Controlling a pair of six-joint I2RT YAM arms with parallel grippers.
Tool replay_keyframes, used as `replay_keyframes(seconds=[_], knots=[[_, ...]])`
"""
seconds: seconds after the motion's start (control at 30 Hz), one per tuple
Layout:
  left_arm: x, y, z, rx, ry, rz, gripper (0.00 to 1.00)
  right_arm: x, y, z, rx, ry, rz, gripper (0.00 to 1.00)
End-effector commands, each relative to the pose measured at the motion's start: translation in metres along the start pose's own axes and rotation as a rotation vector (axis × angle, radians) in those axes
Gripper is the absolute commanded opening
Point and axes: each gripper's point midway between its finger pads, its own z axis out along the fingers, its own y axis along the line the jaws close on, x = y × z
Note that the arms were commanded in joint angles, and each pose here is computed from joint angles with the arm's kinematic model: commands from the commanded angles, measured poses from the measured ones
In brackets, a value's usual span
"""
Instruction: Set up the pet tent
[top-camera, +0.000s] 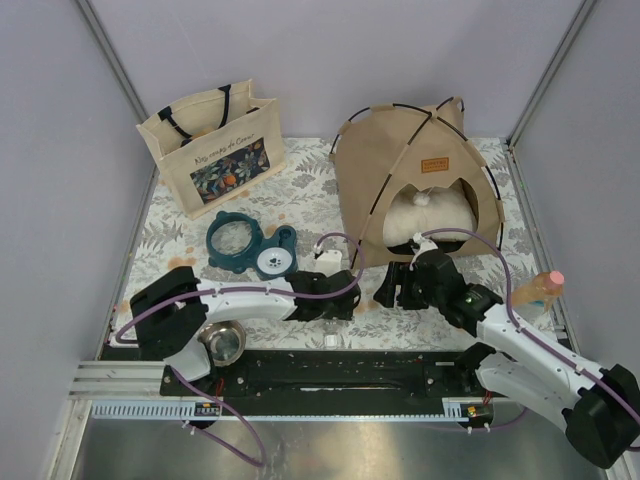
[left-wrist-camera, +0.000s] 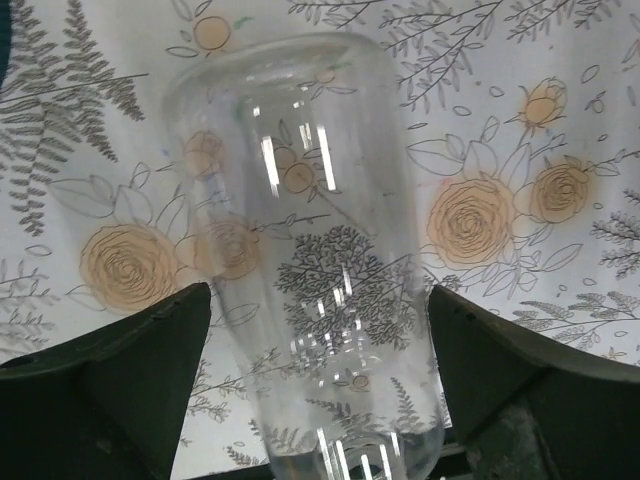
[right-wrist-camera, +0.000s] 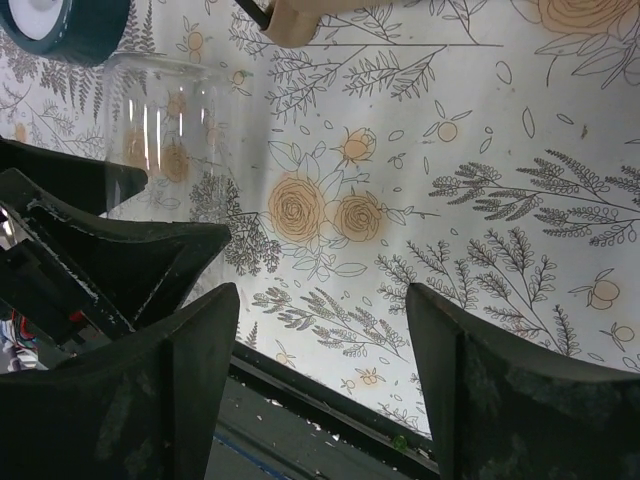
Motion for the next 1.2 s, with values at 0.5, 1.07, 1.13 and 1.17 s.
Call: replay_keyframes(seconds=[0.5,1.07,1.13,1.17], knots=[[-0.078,0.038,-0.073,0.054,-0.271,-0.131,0.60,-0.069,0.044,-0.041,-0.068,-0.213,-0.125,0.78],[-0.127,0.157,-0.220,-0.007,-0.601,-0.290,0.63,-0.135,0.193,0.030,-0.193,-0.306,-0.470,0.73],[-0.124,0.161,-0.222,0.004,-0.604,-0.300,0.63,-0.152,0.205,0.049,-0.156,-0.326,-0.502,0.73],[-0.123,0.163,-0.224,0.015,-0.606,-0.309,0.64,-0.158,0.206,0.063,-0.121,-0.325,-0.525,0.73]])
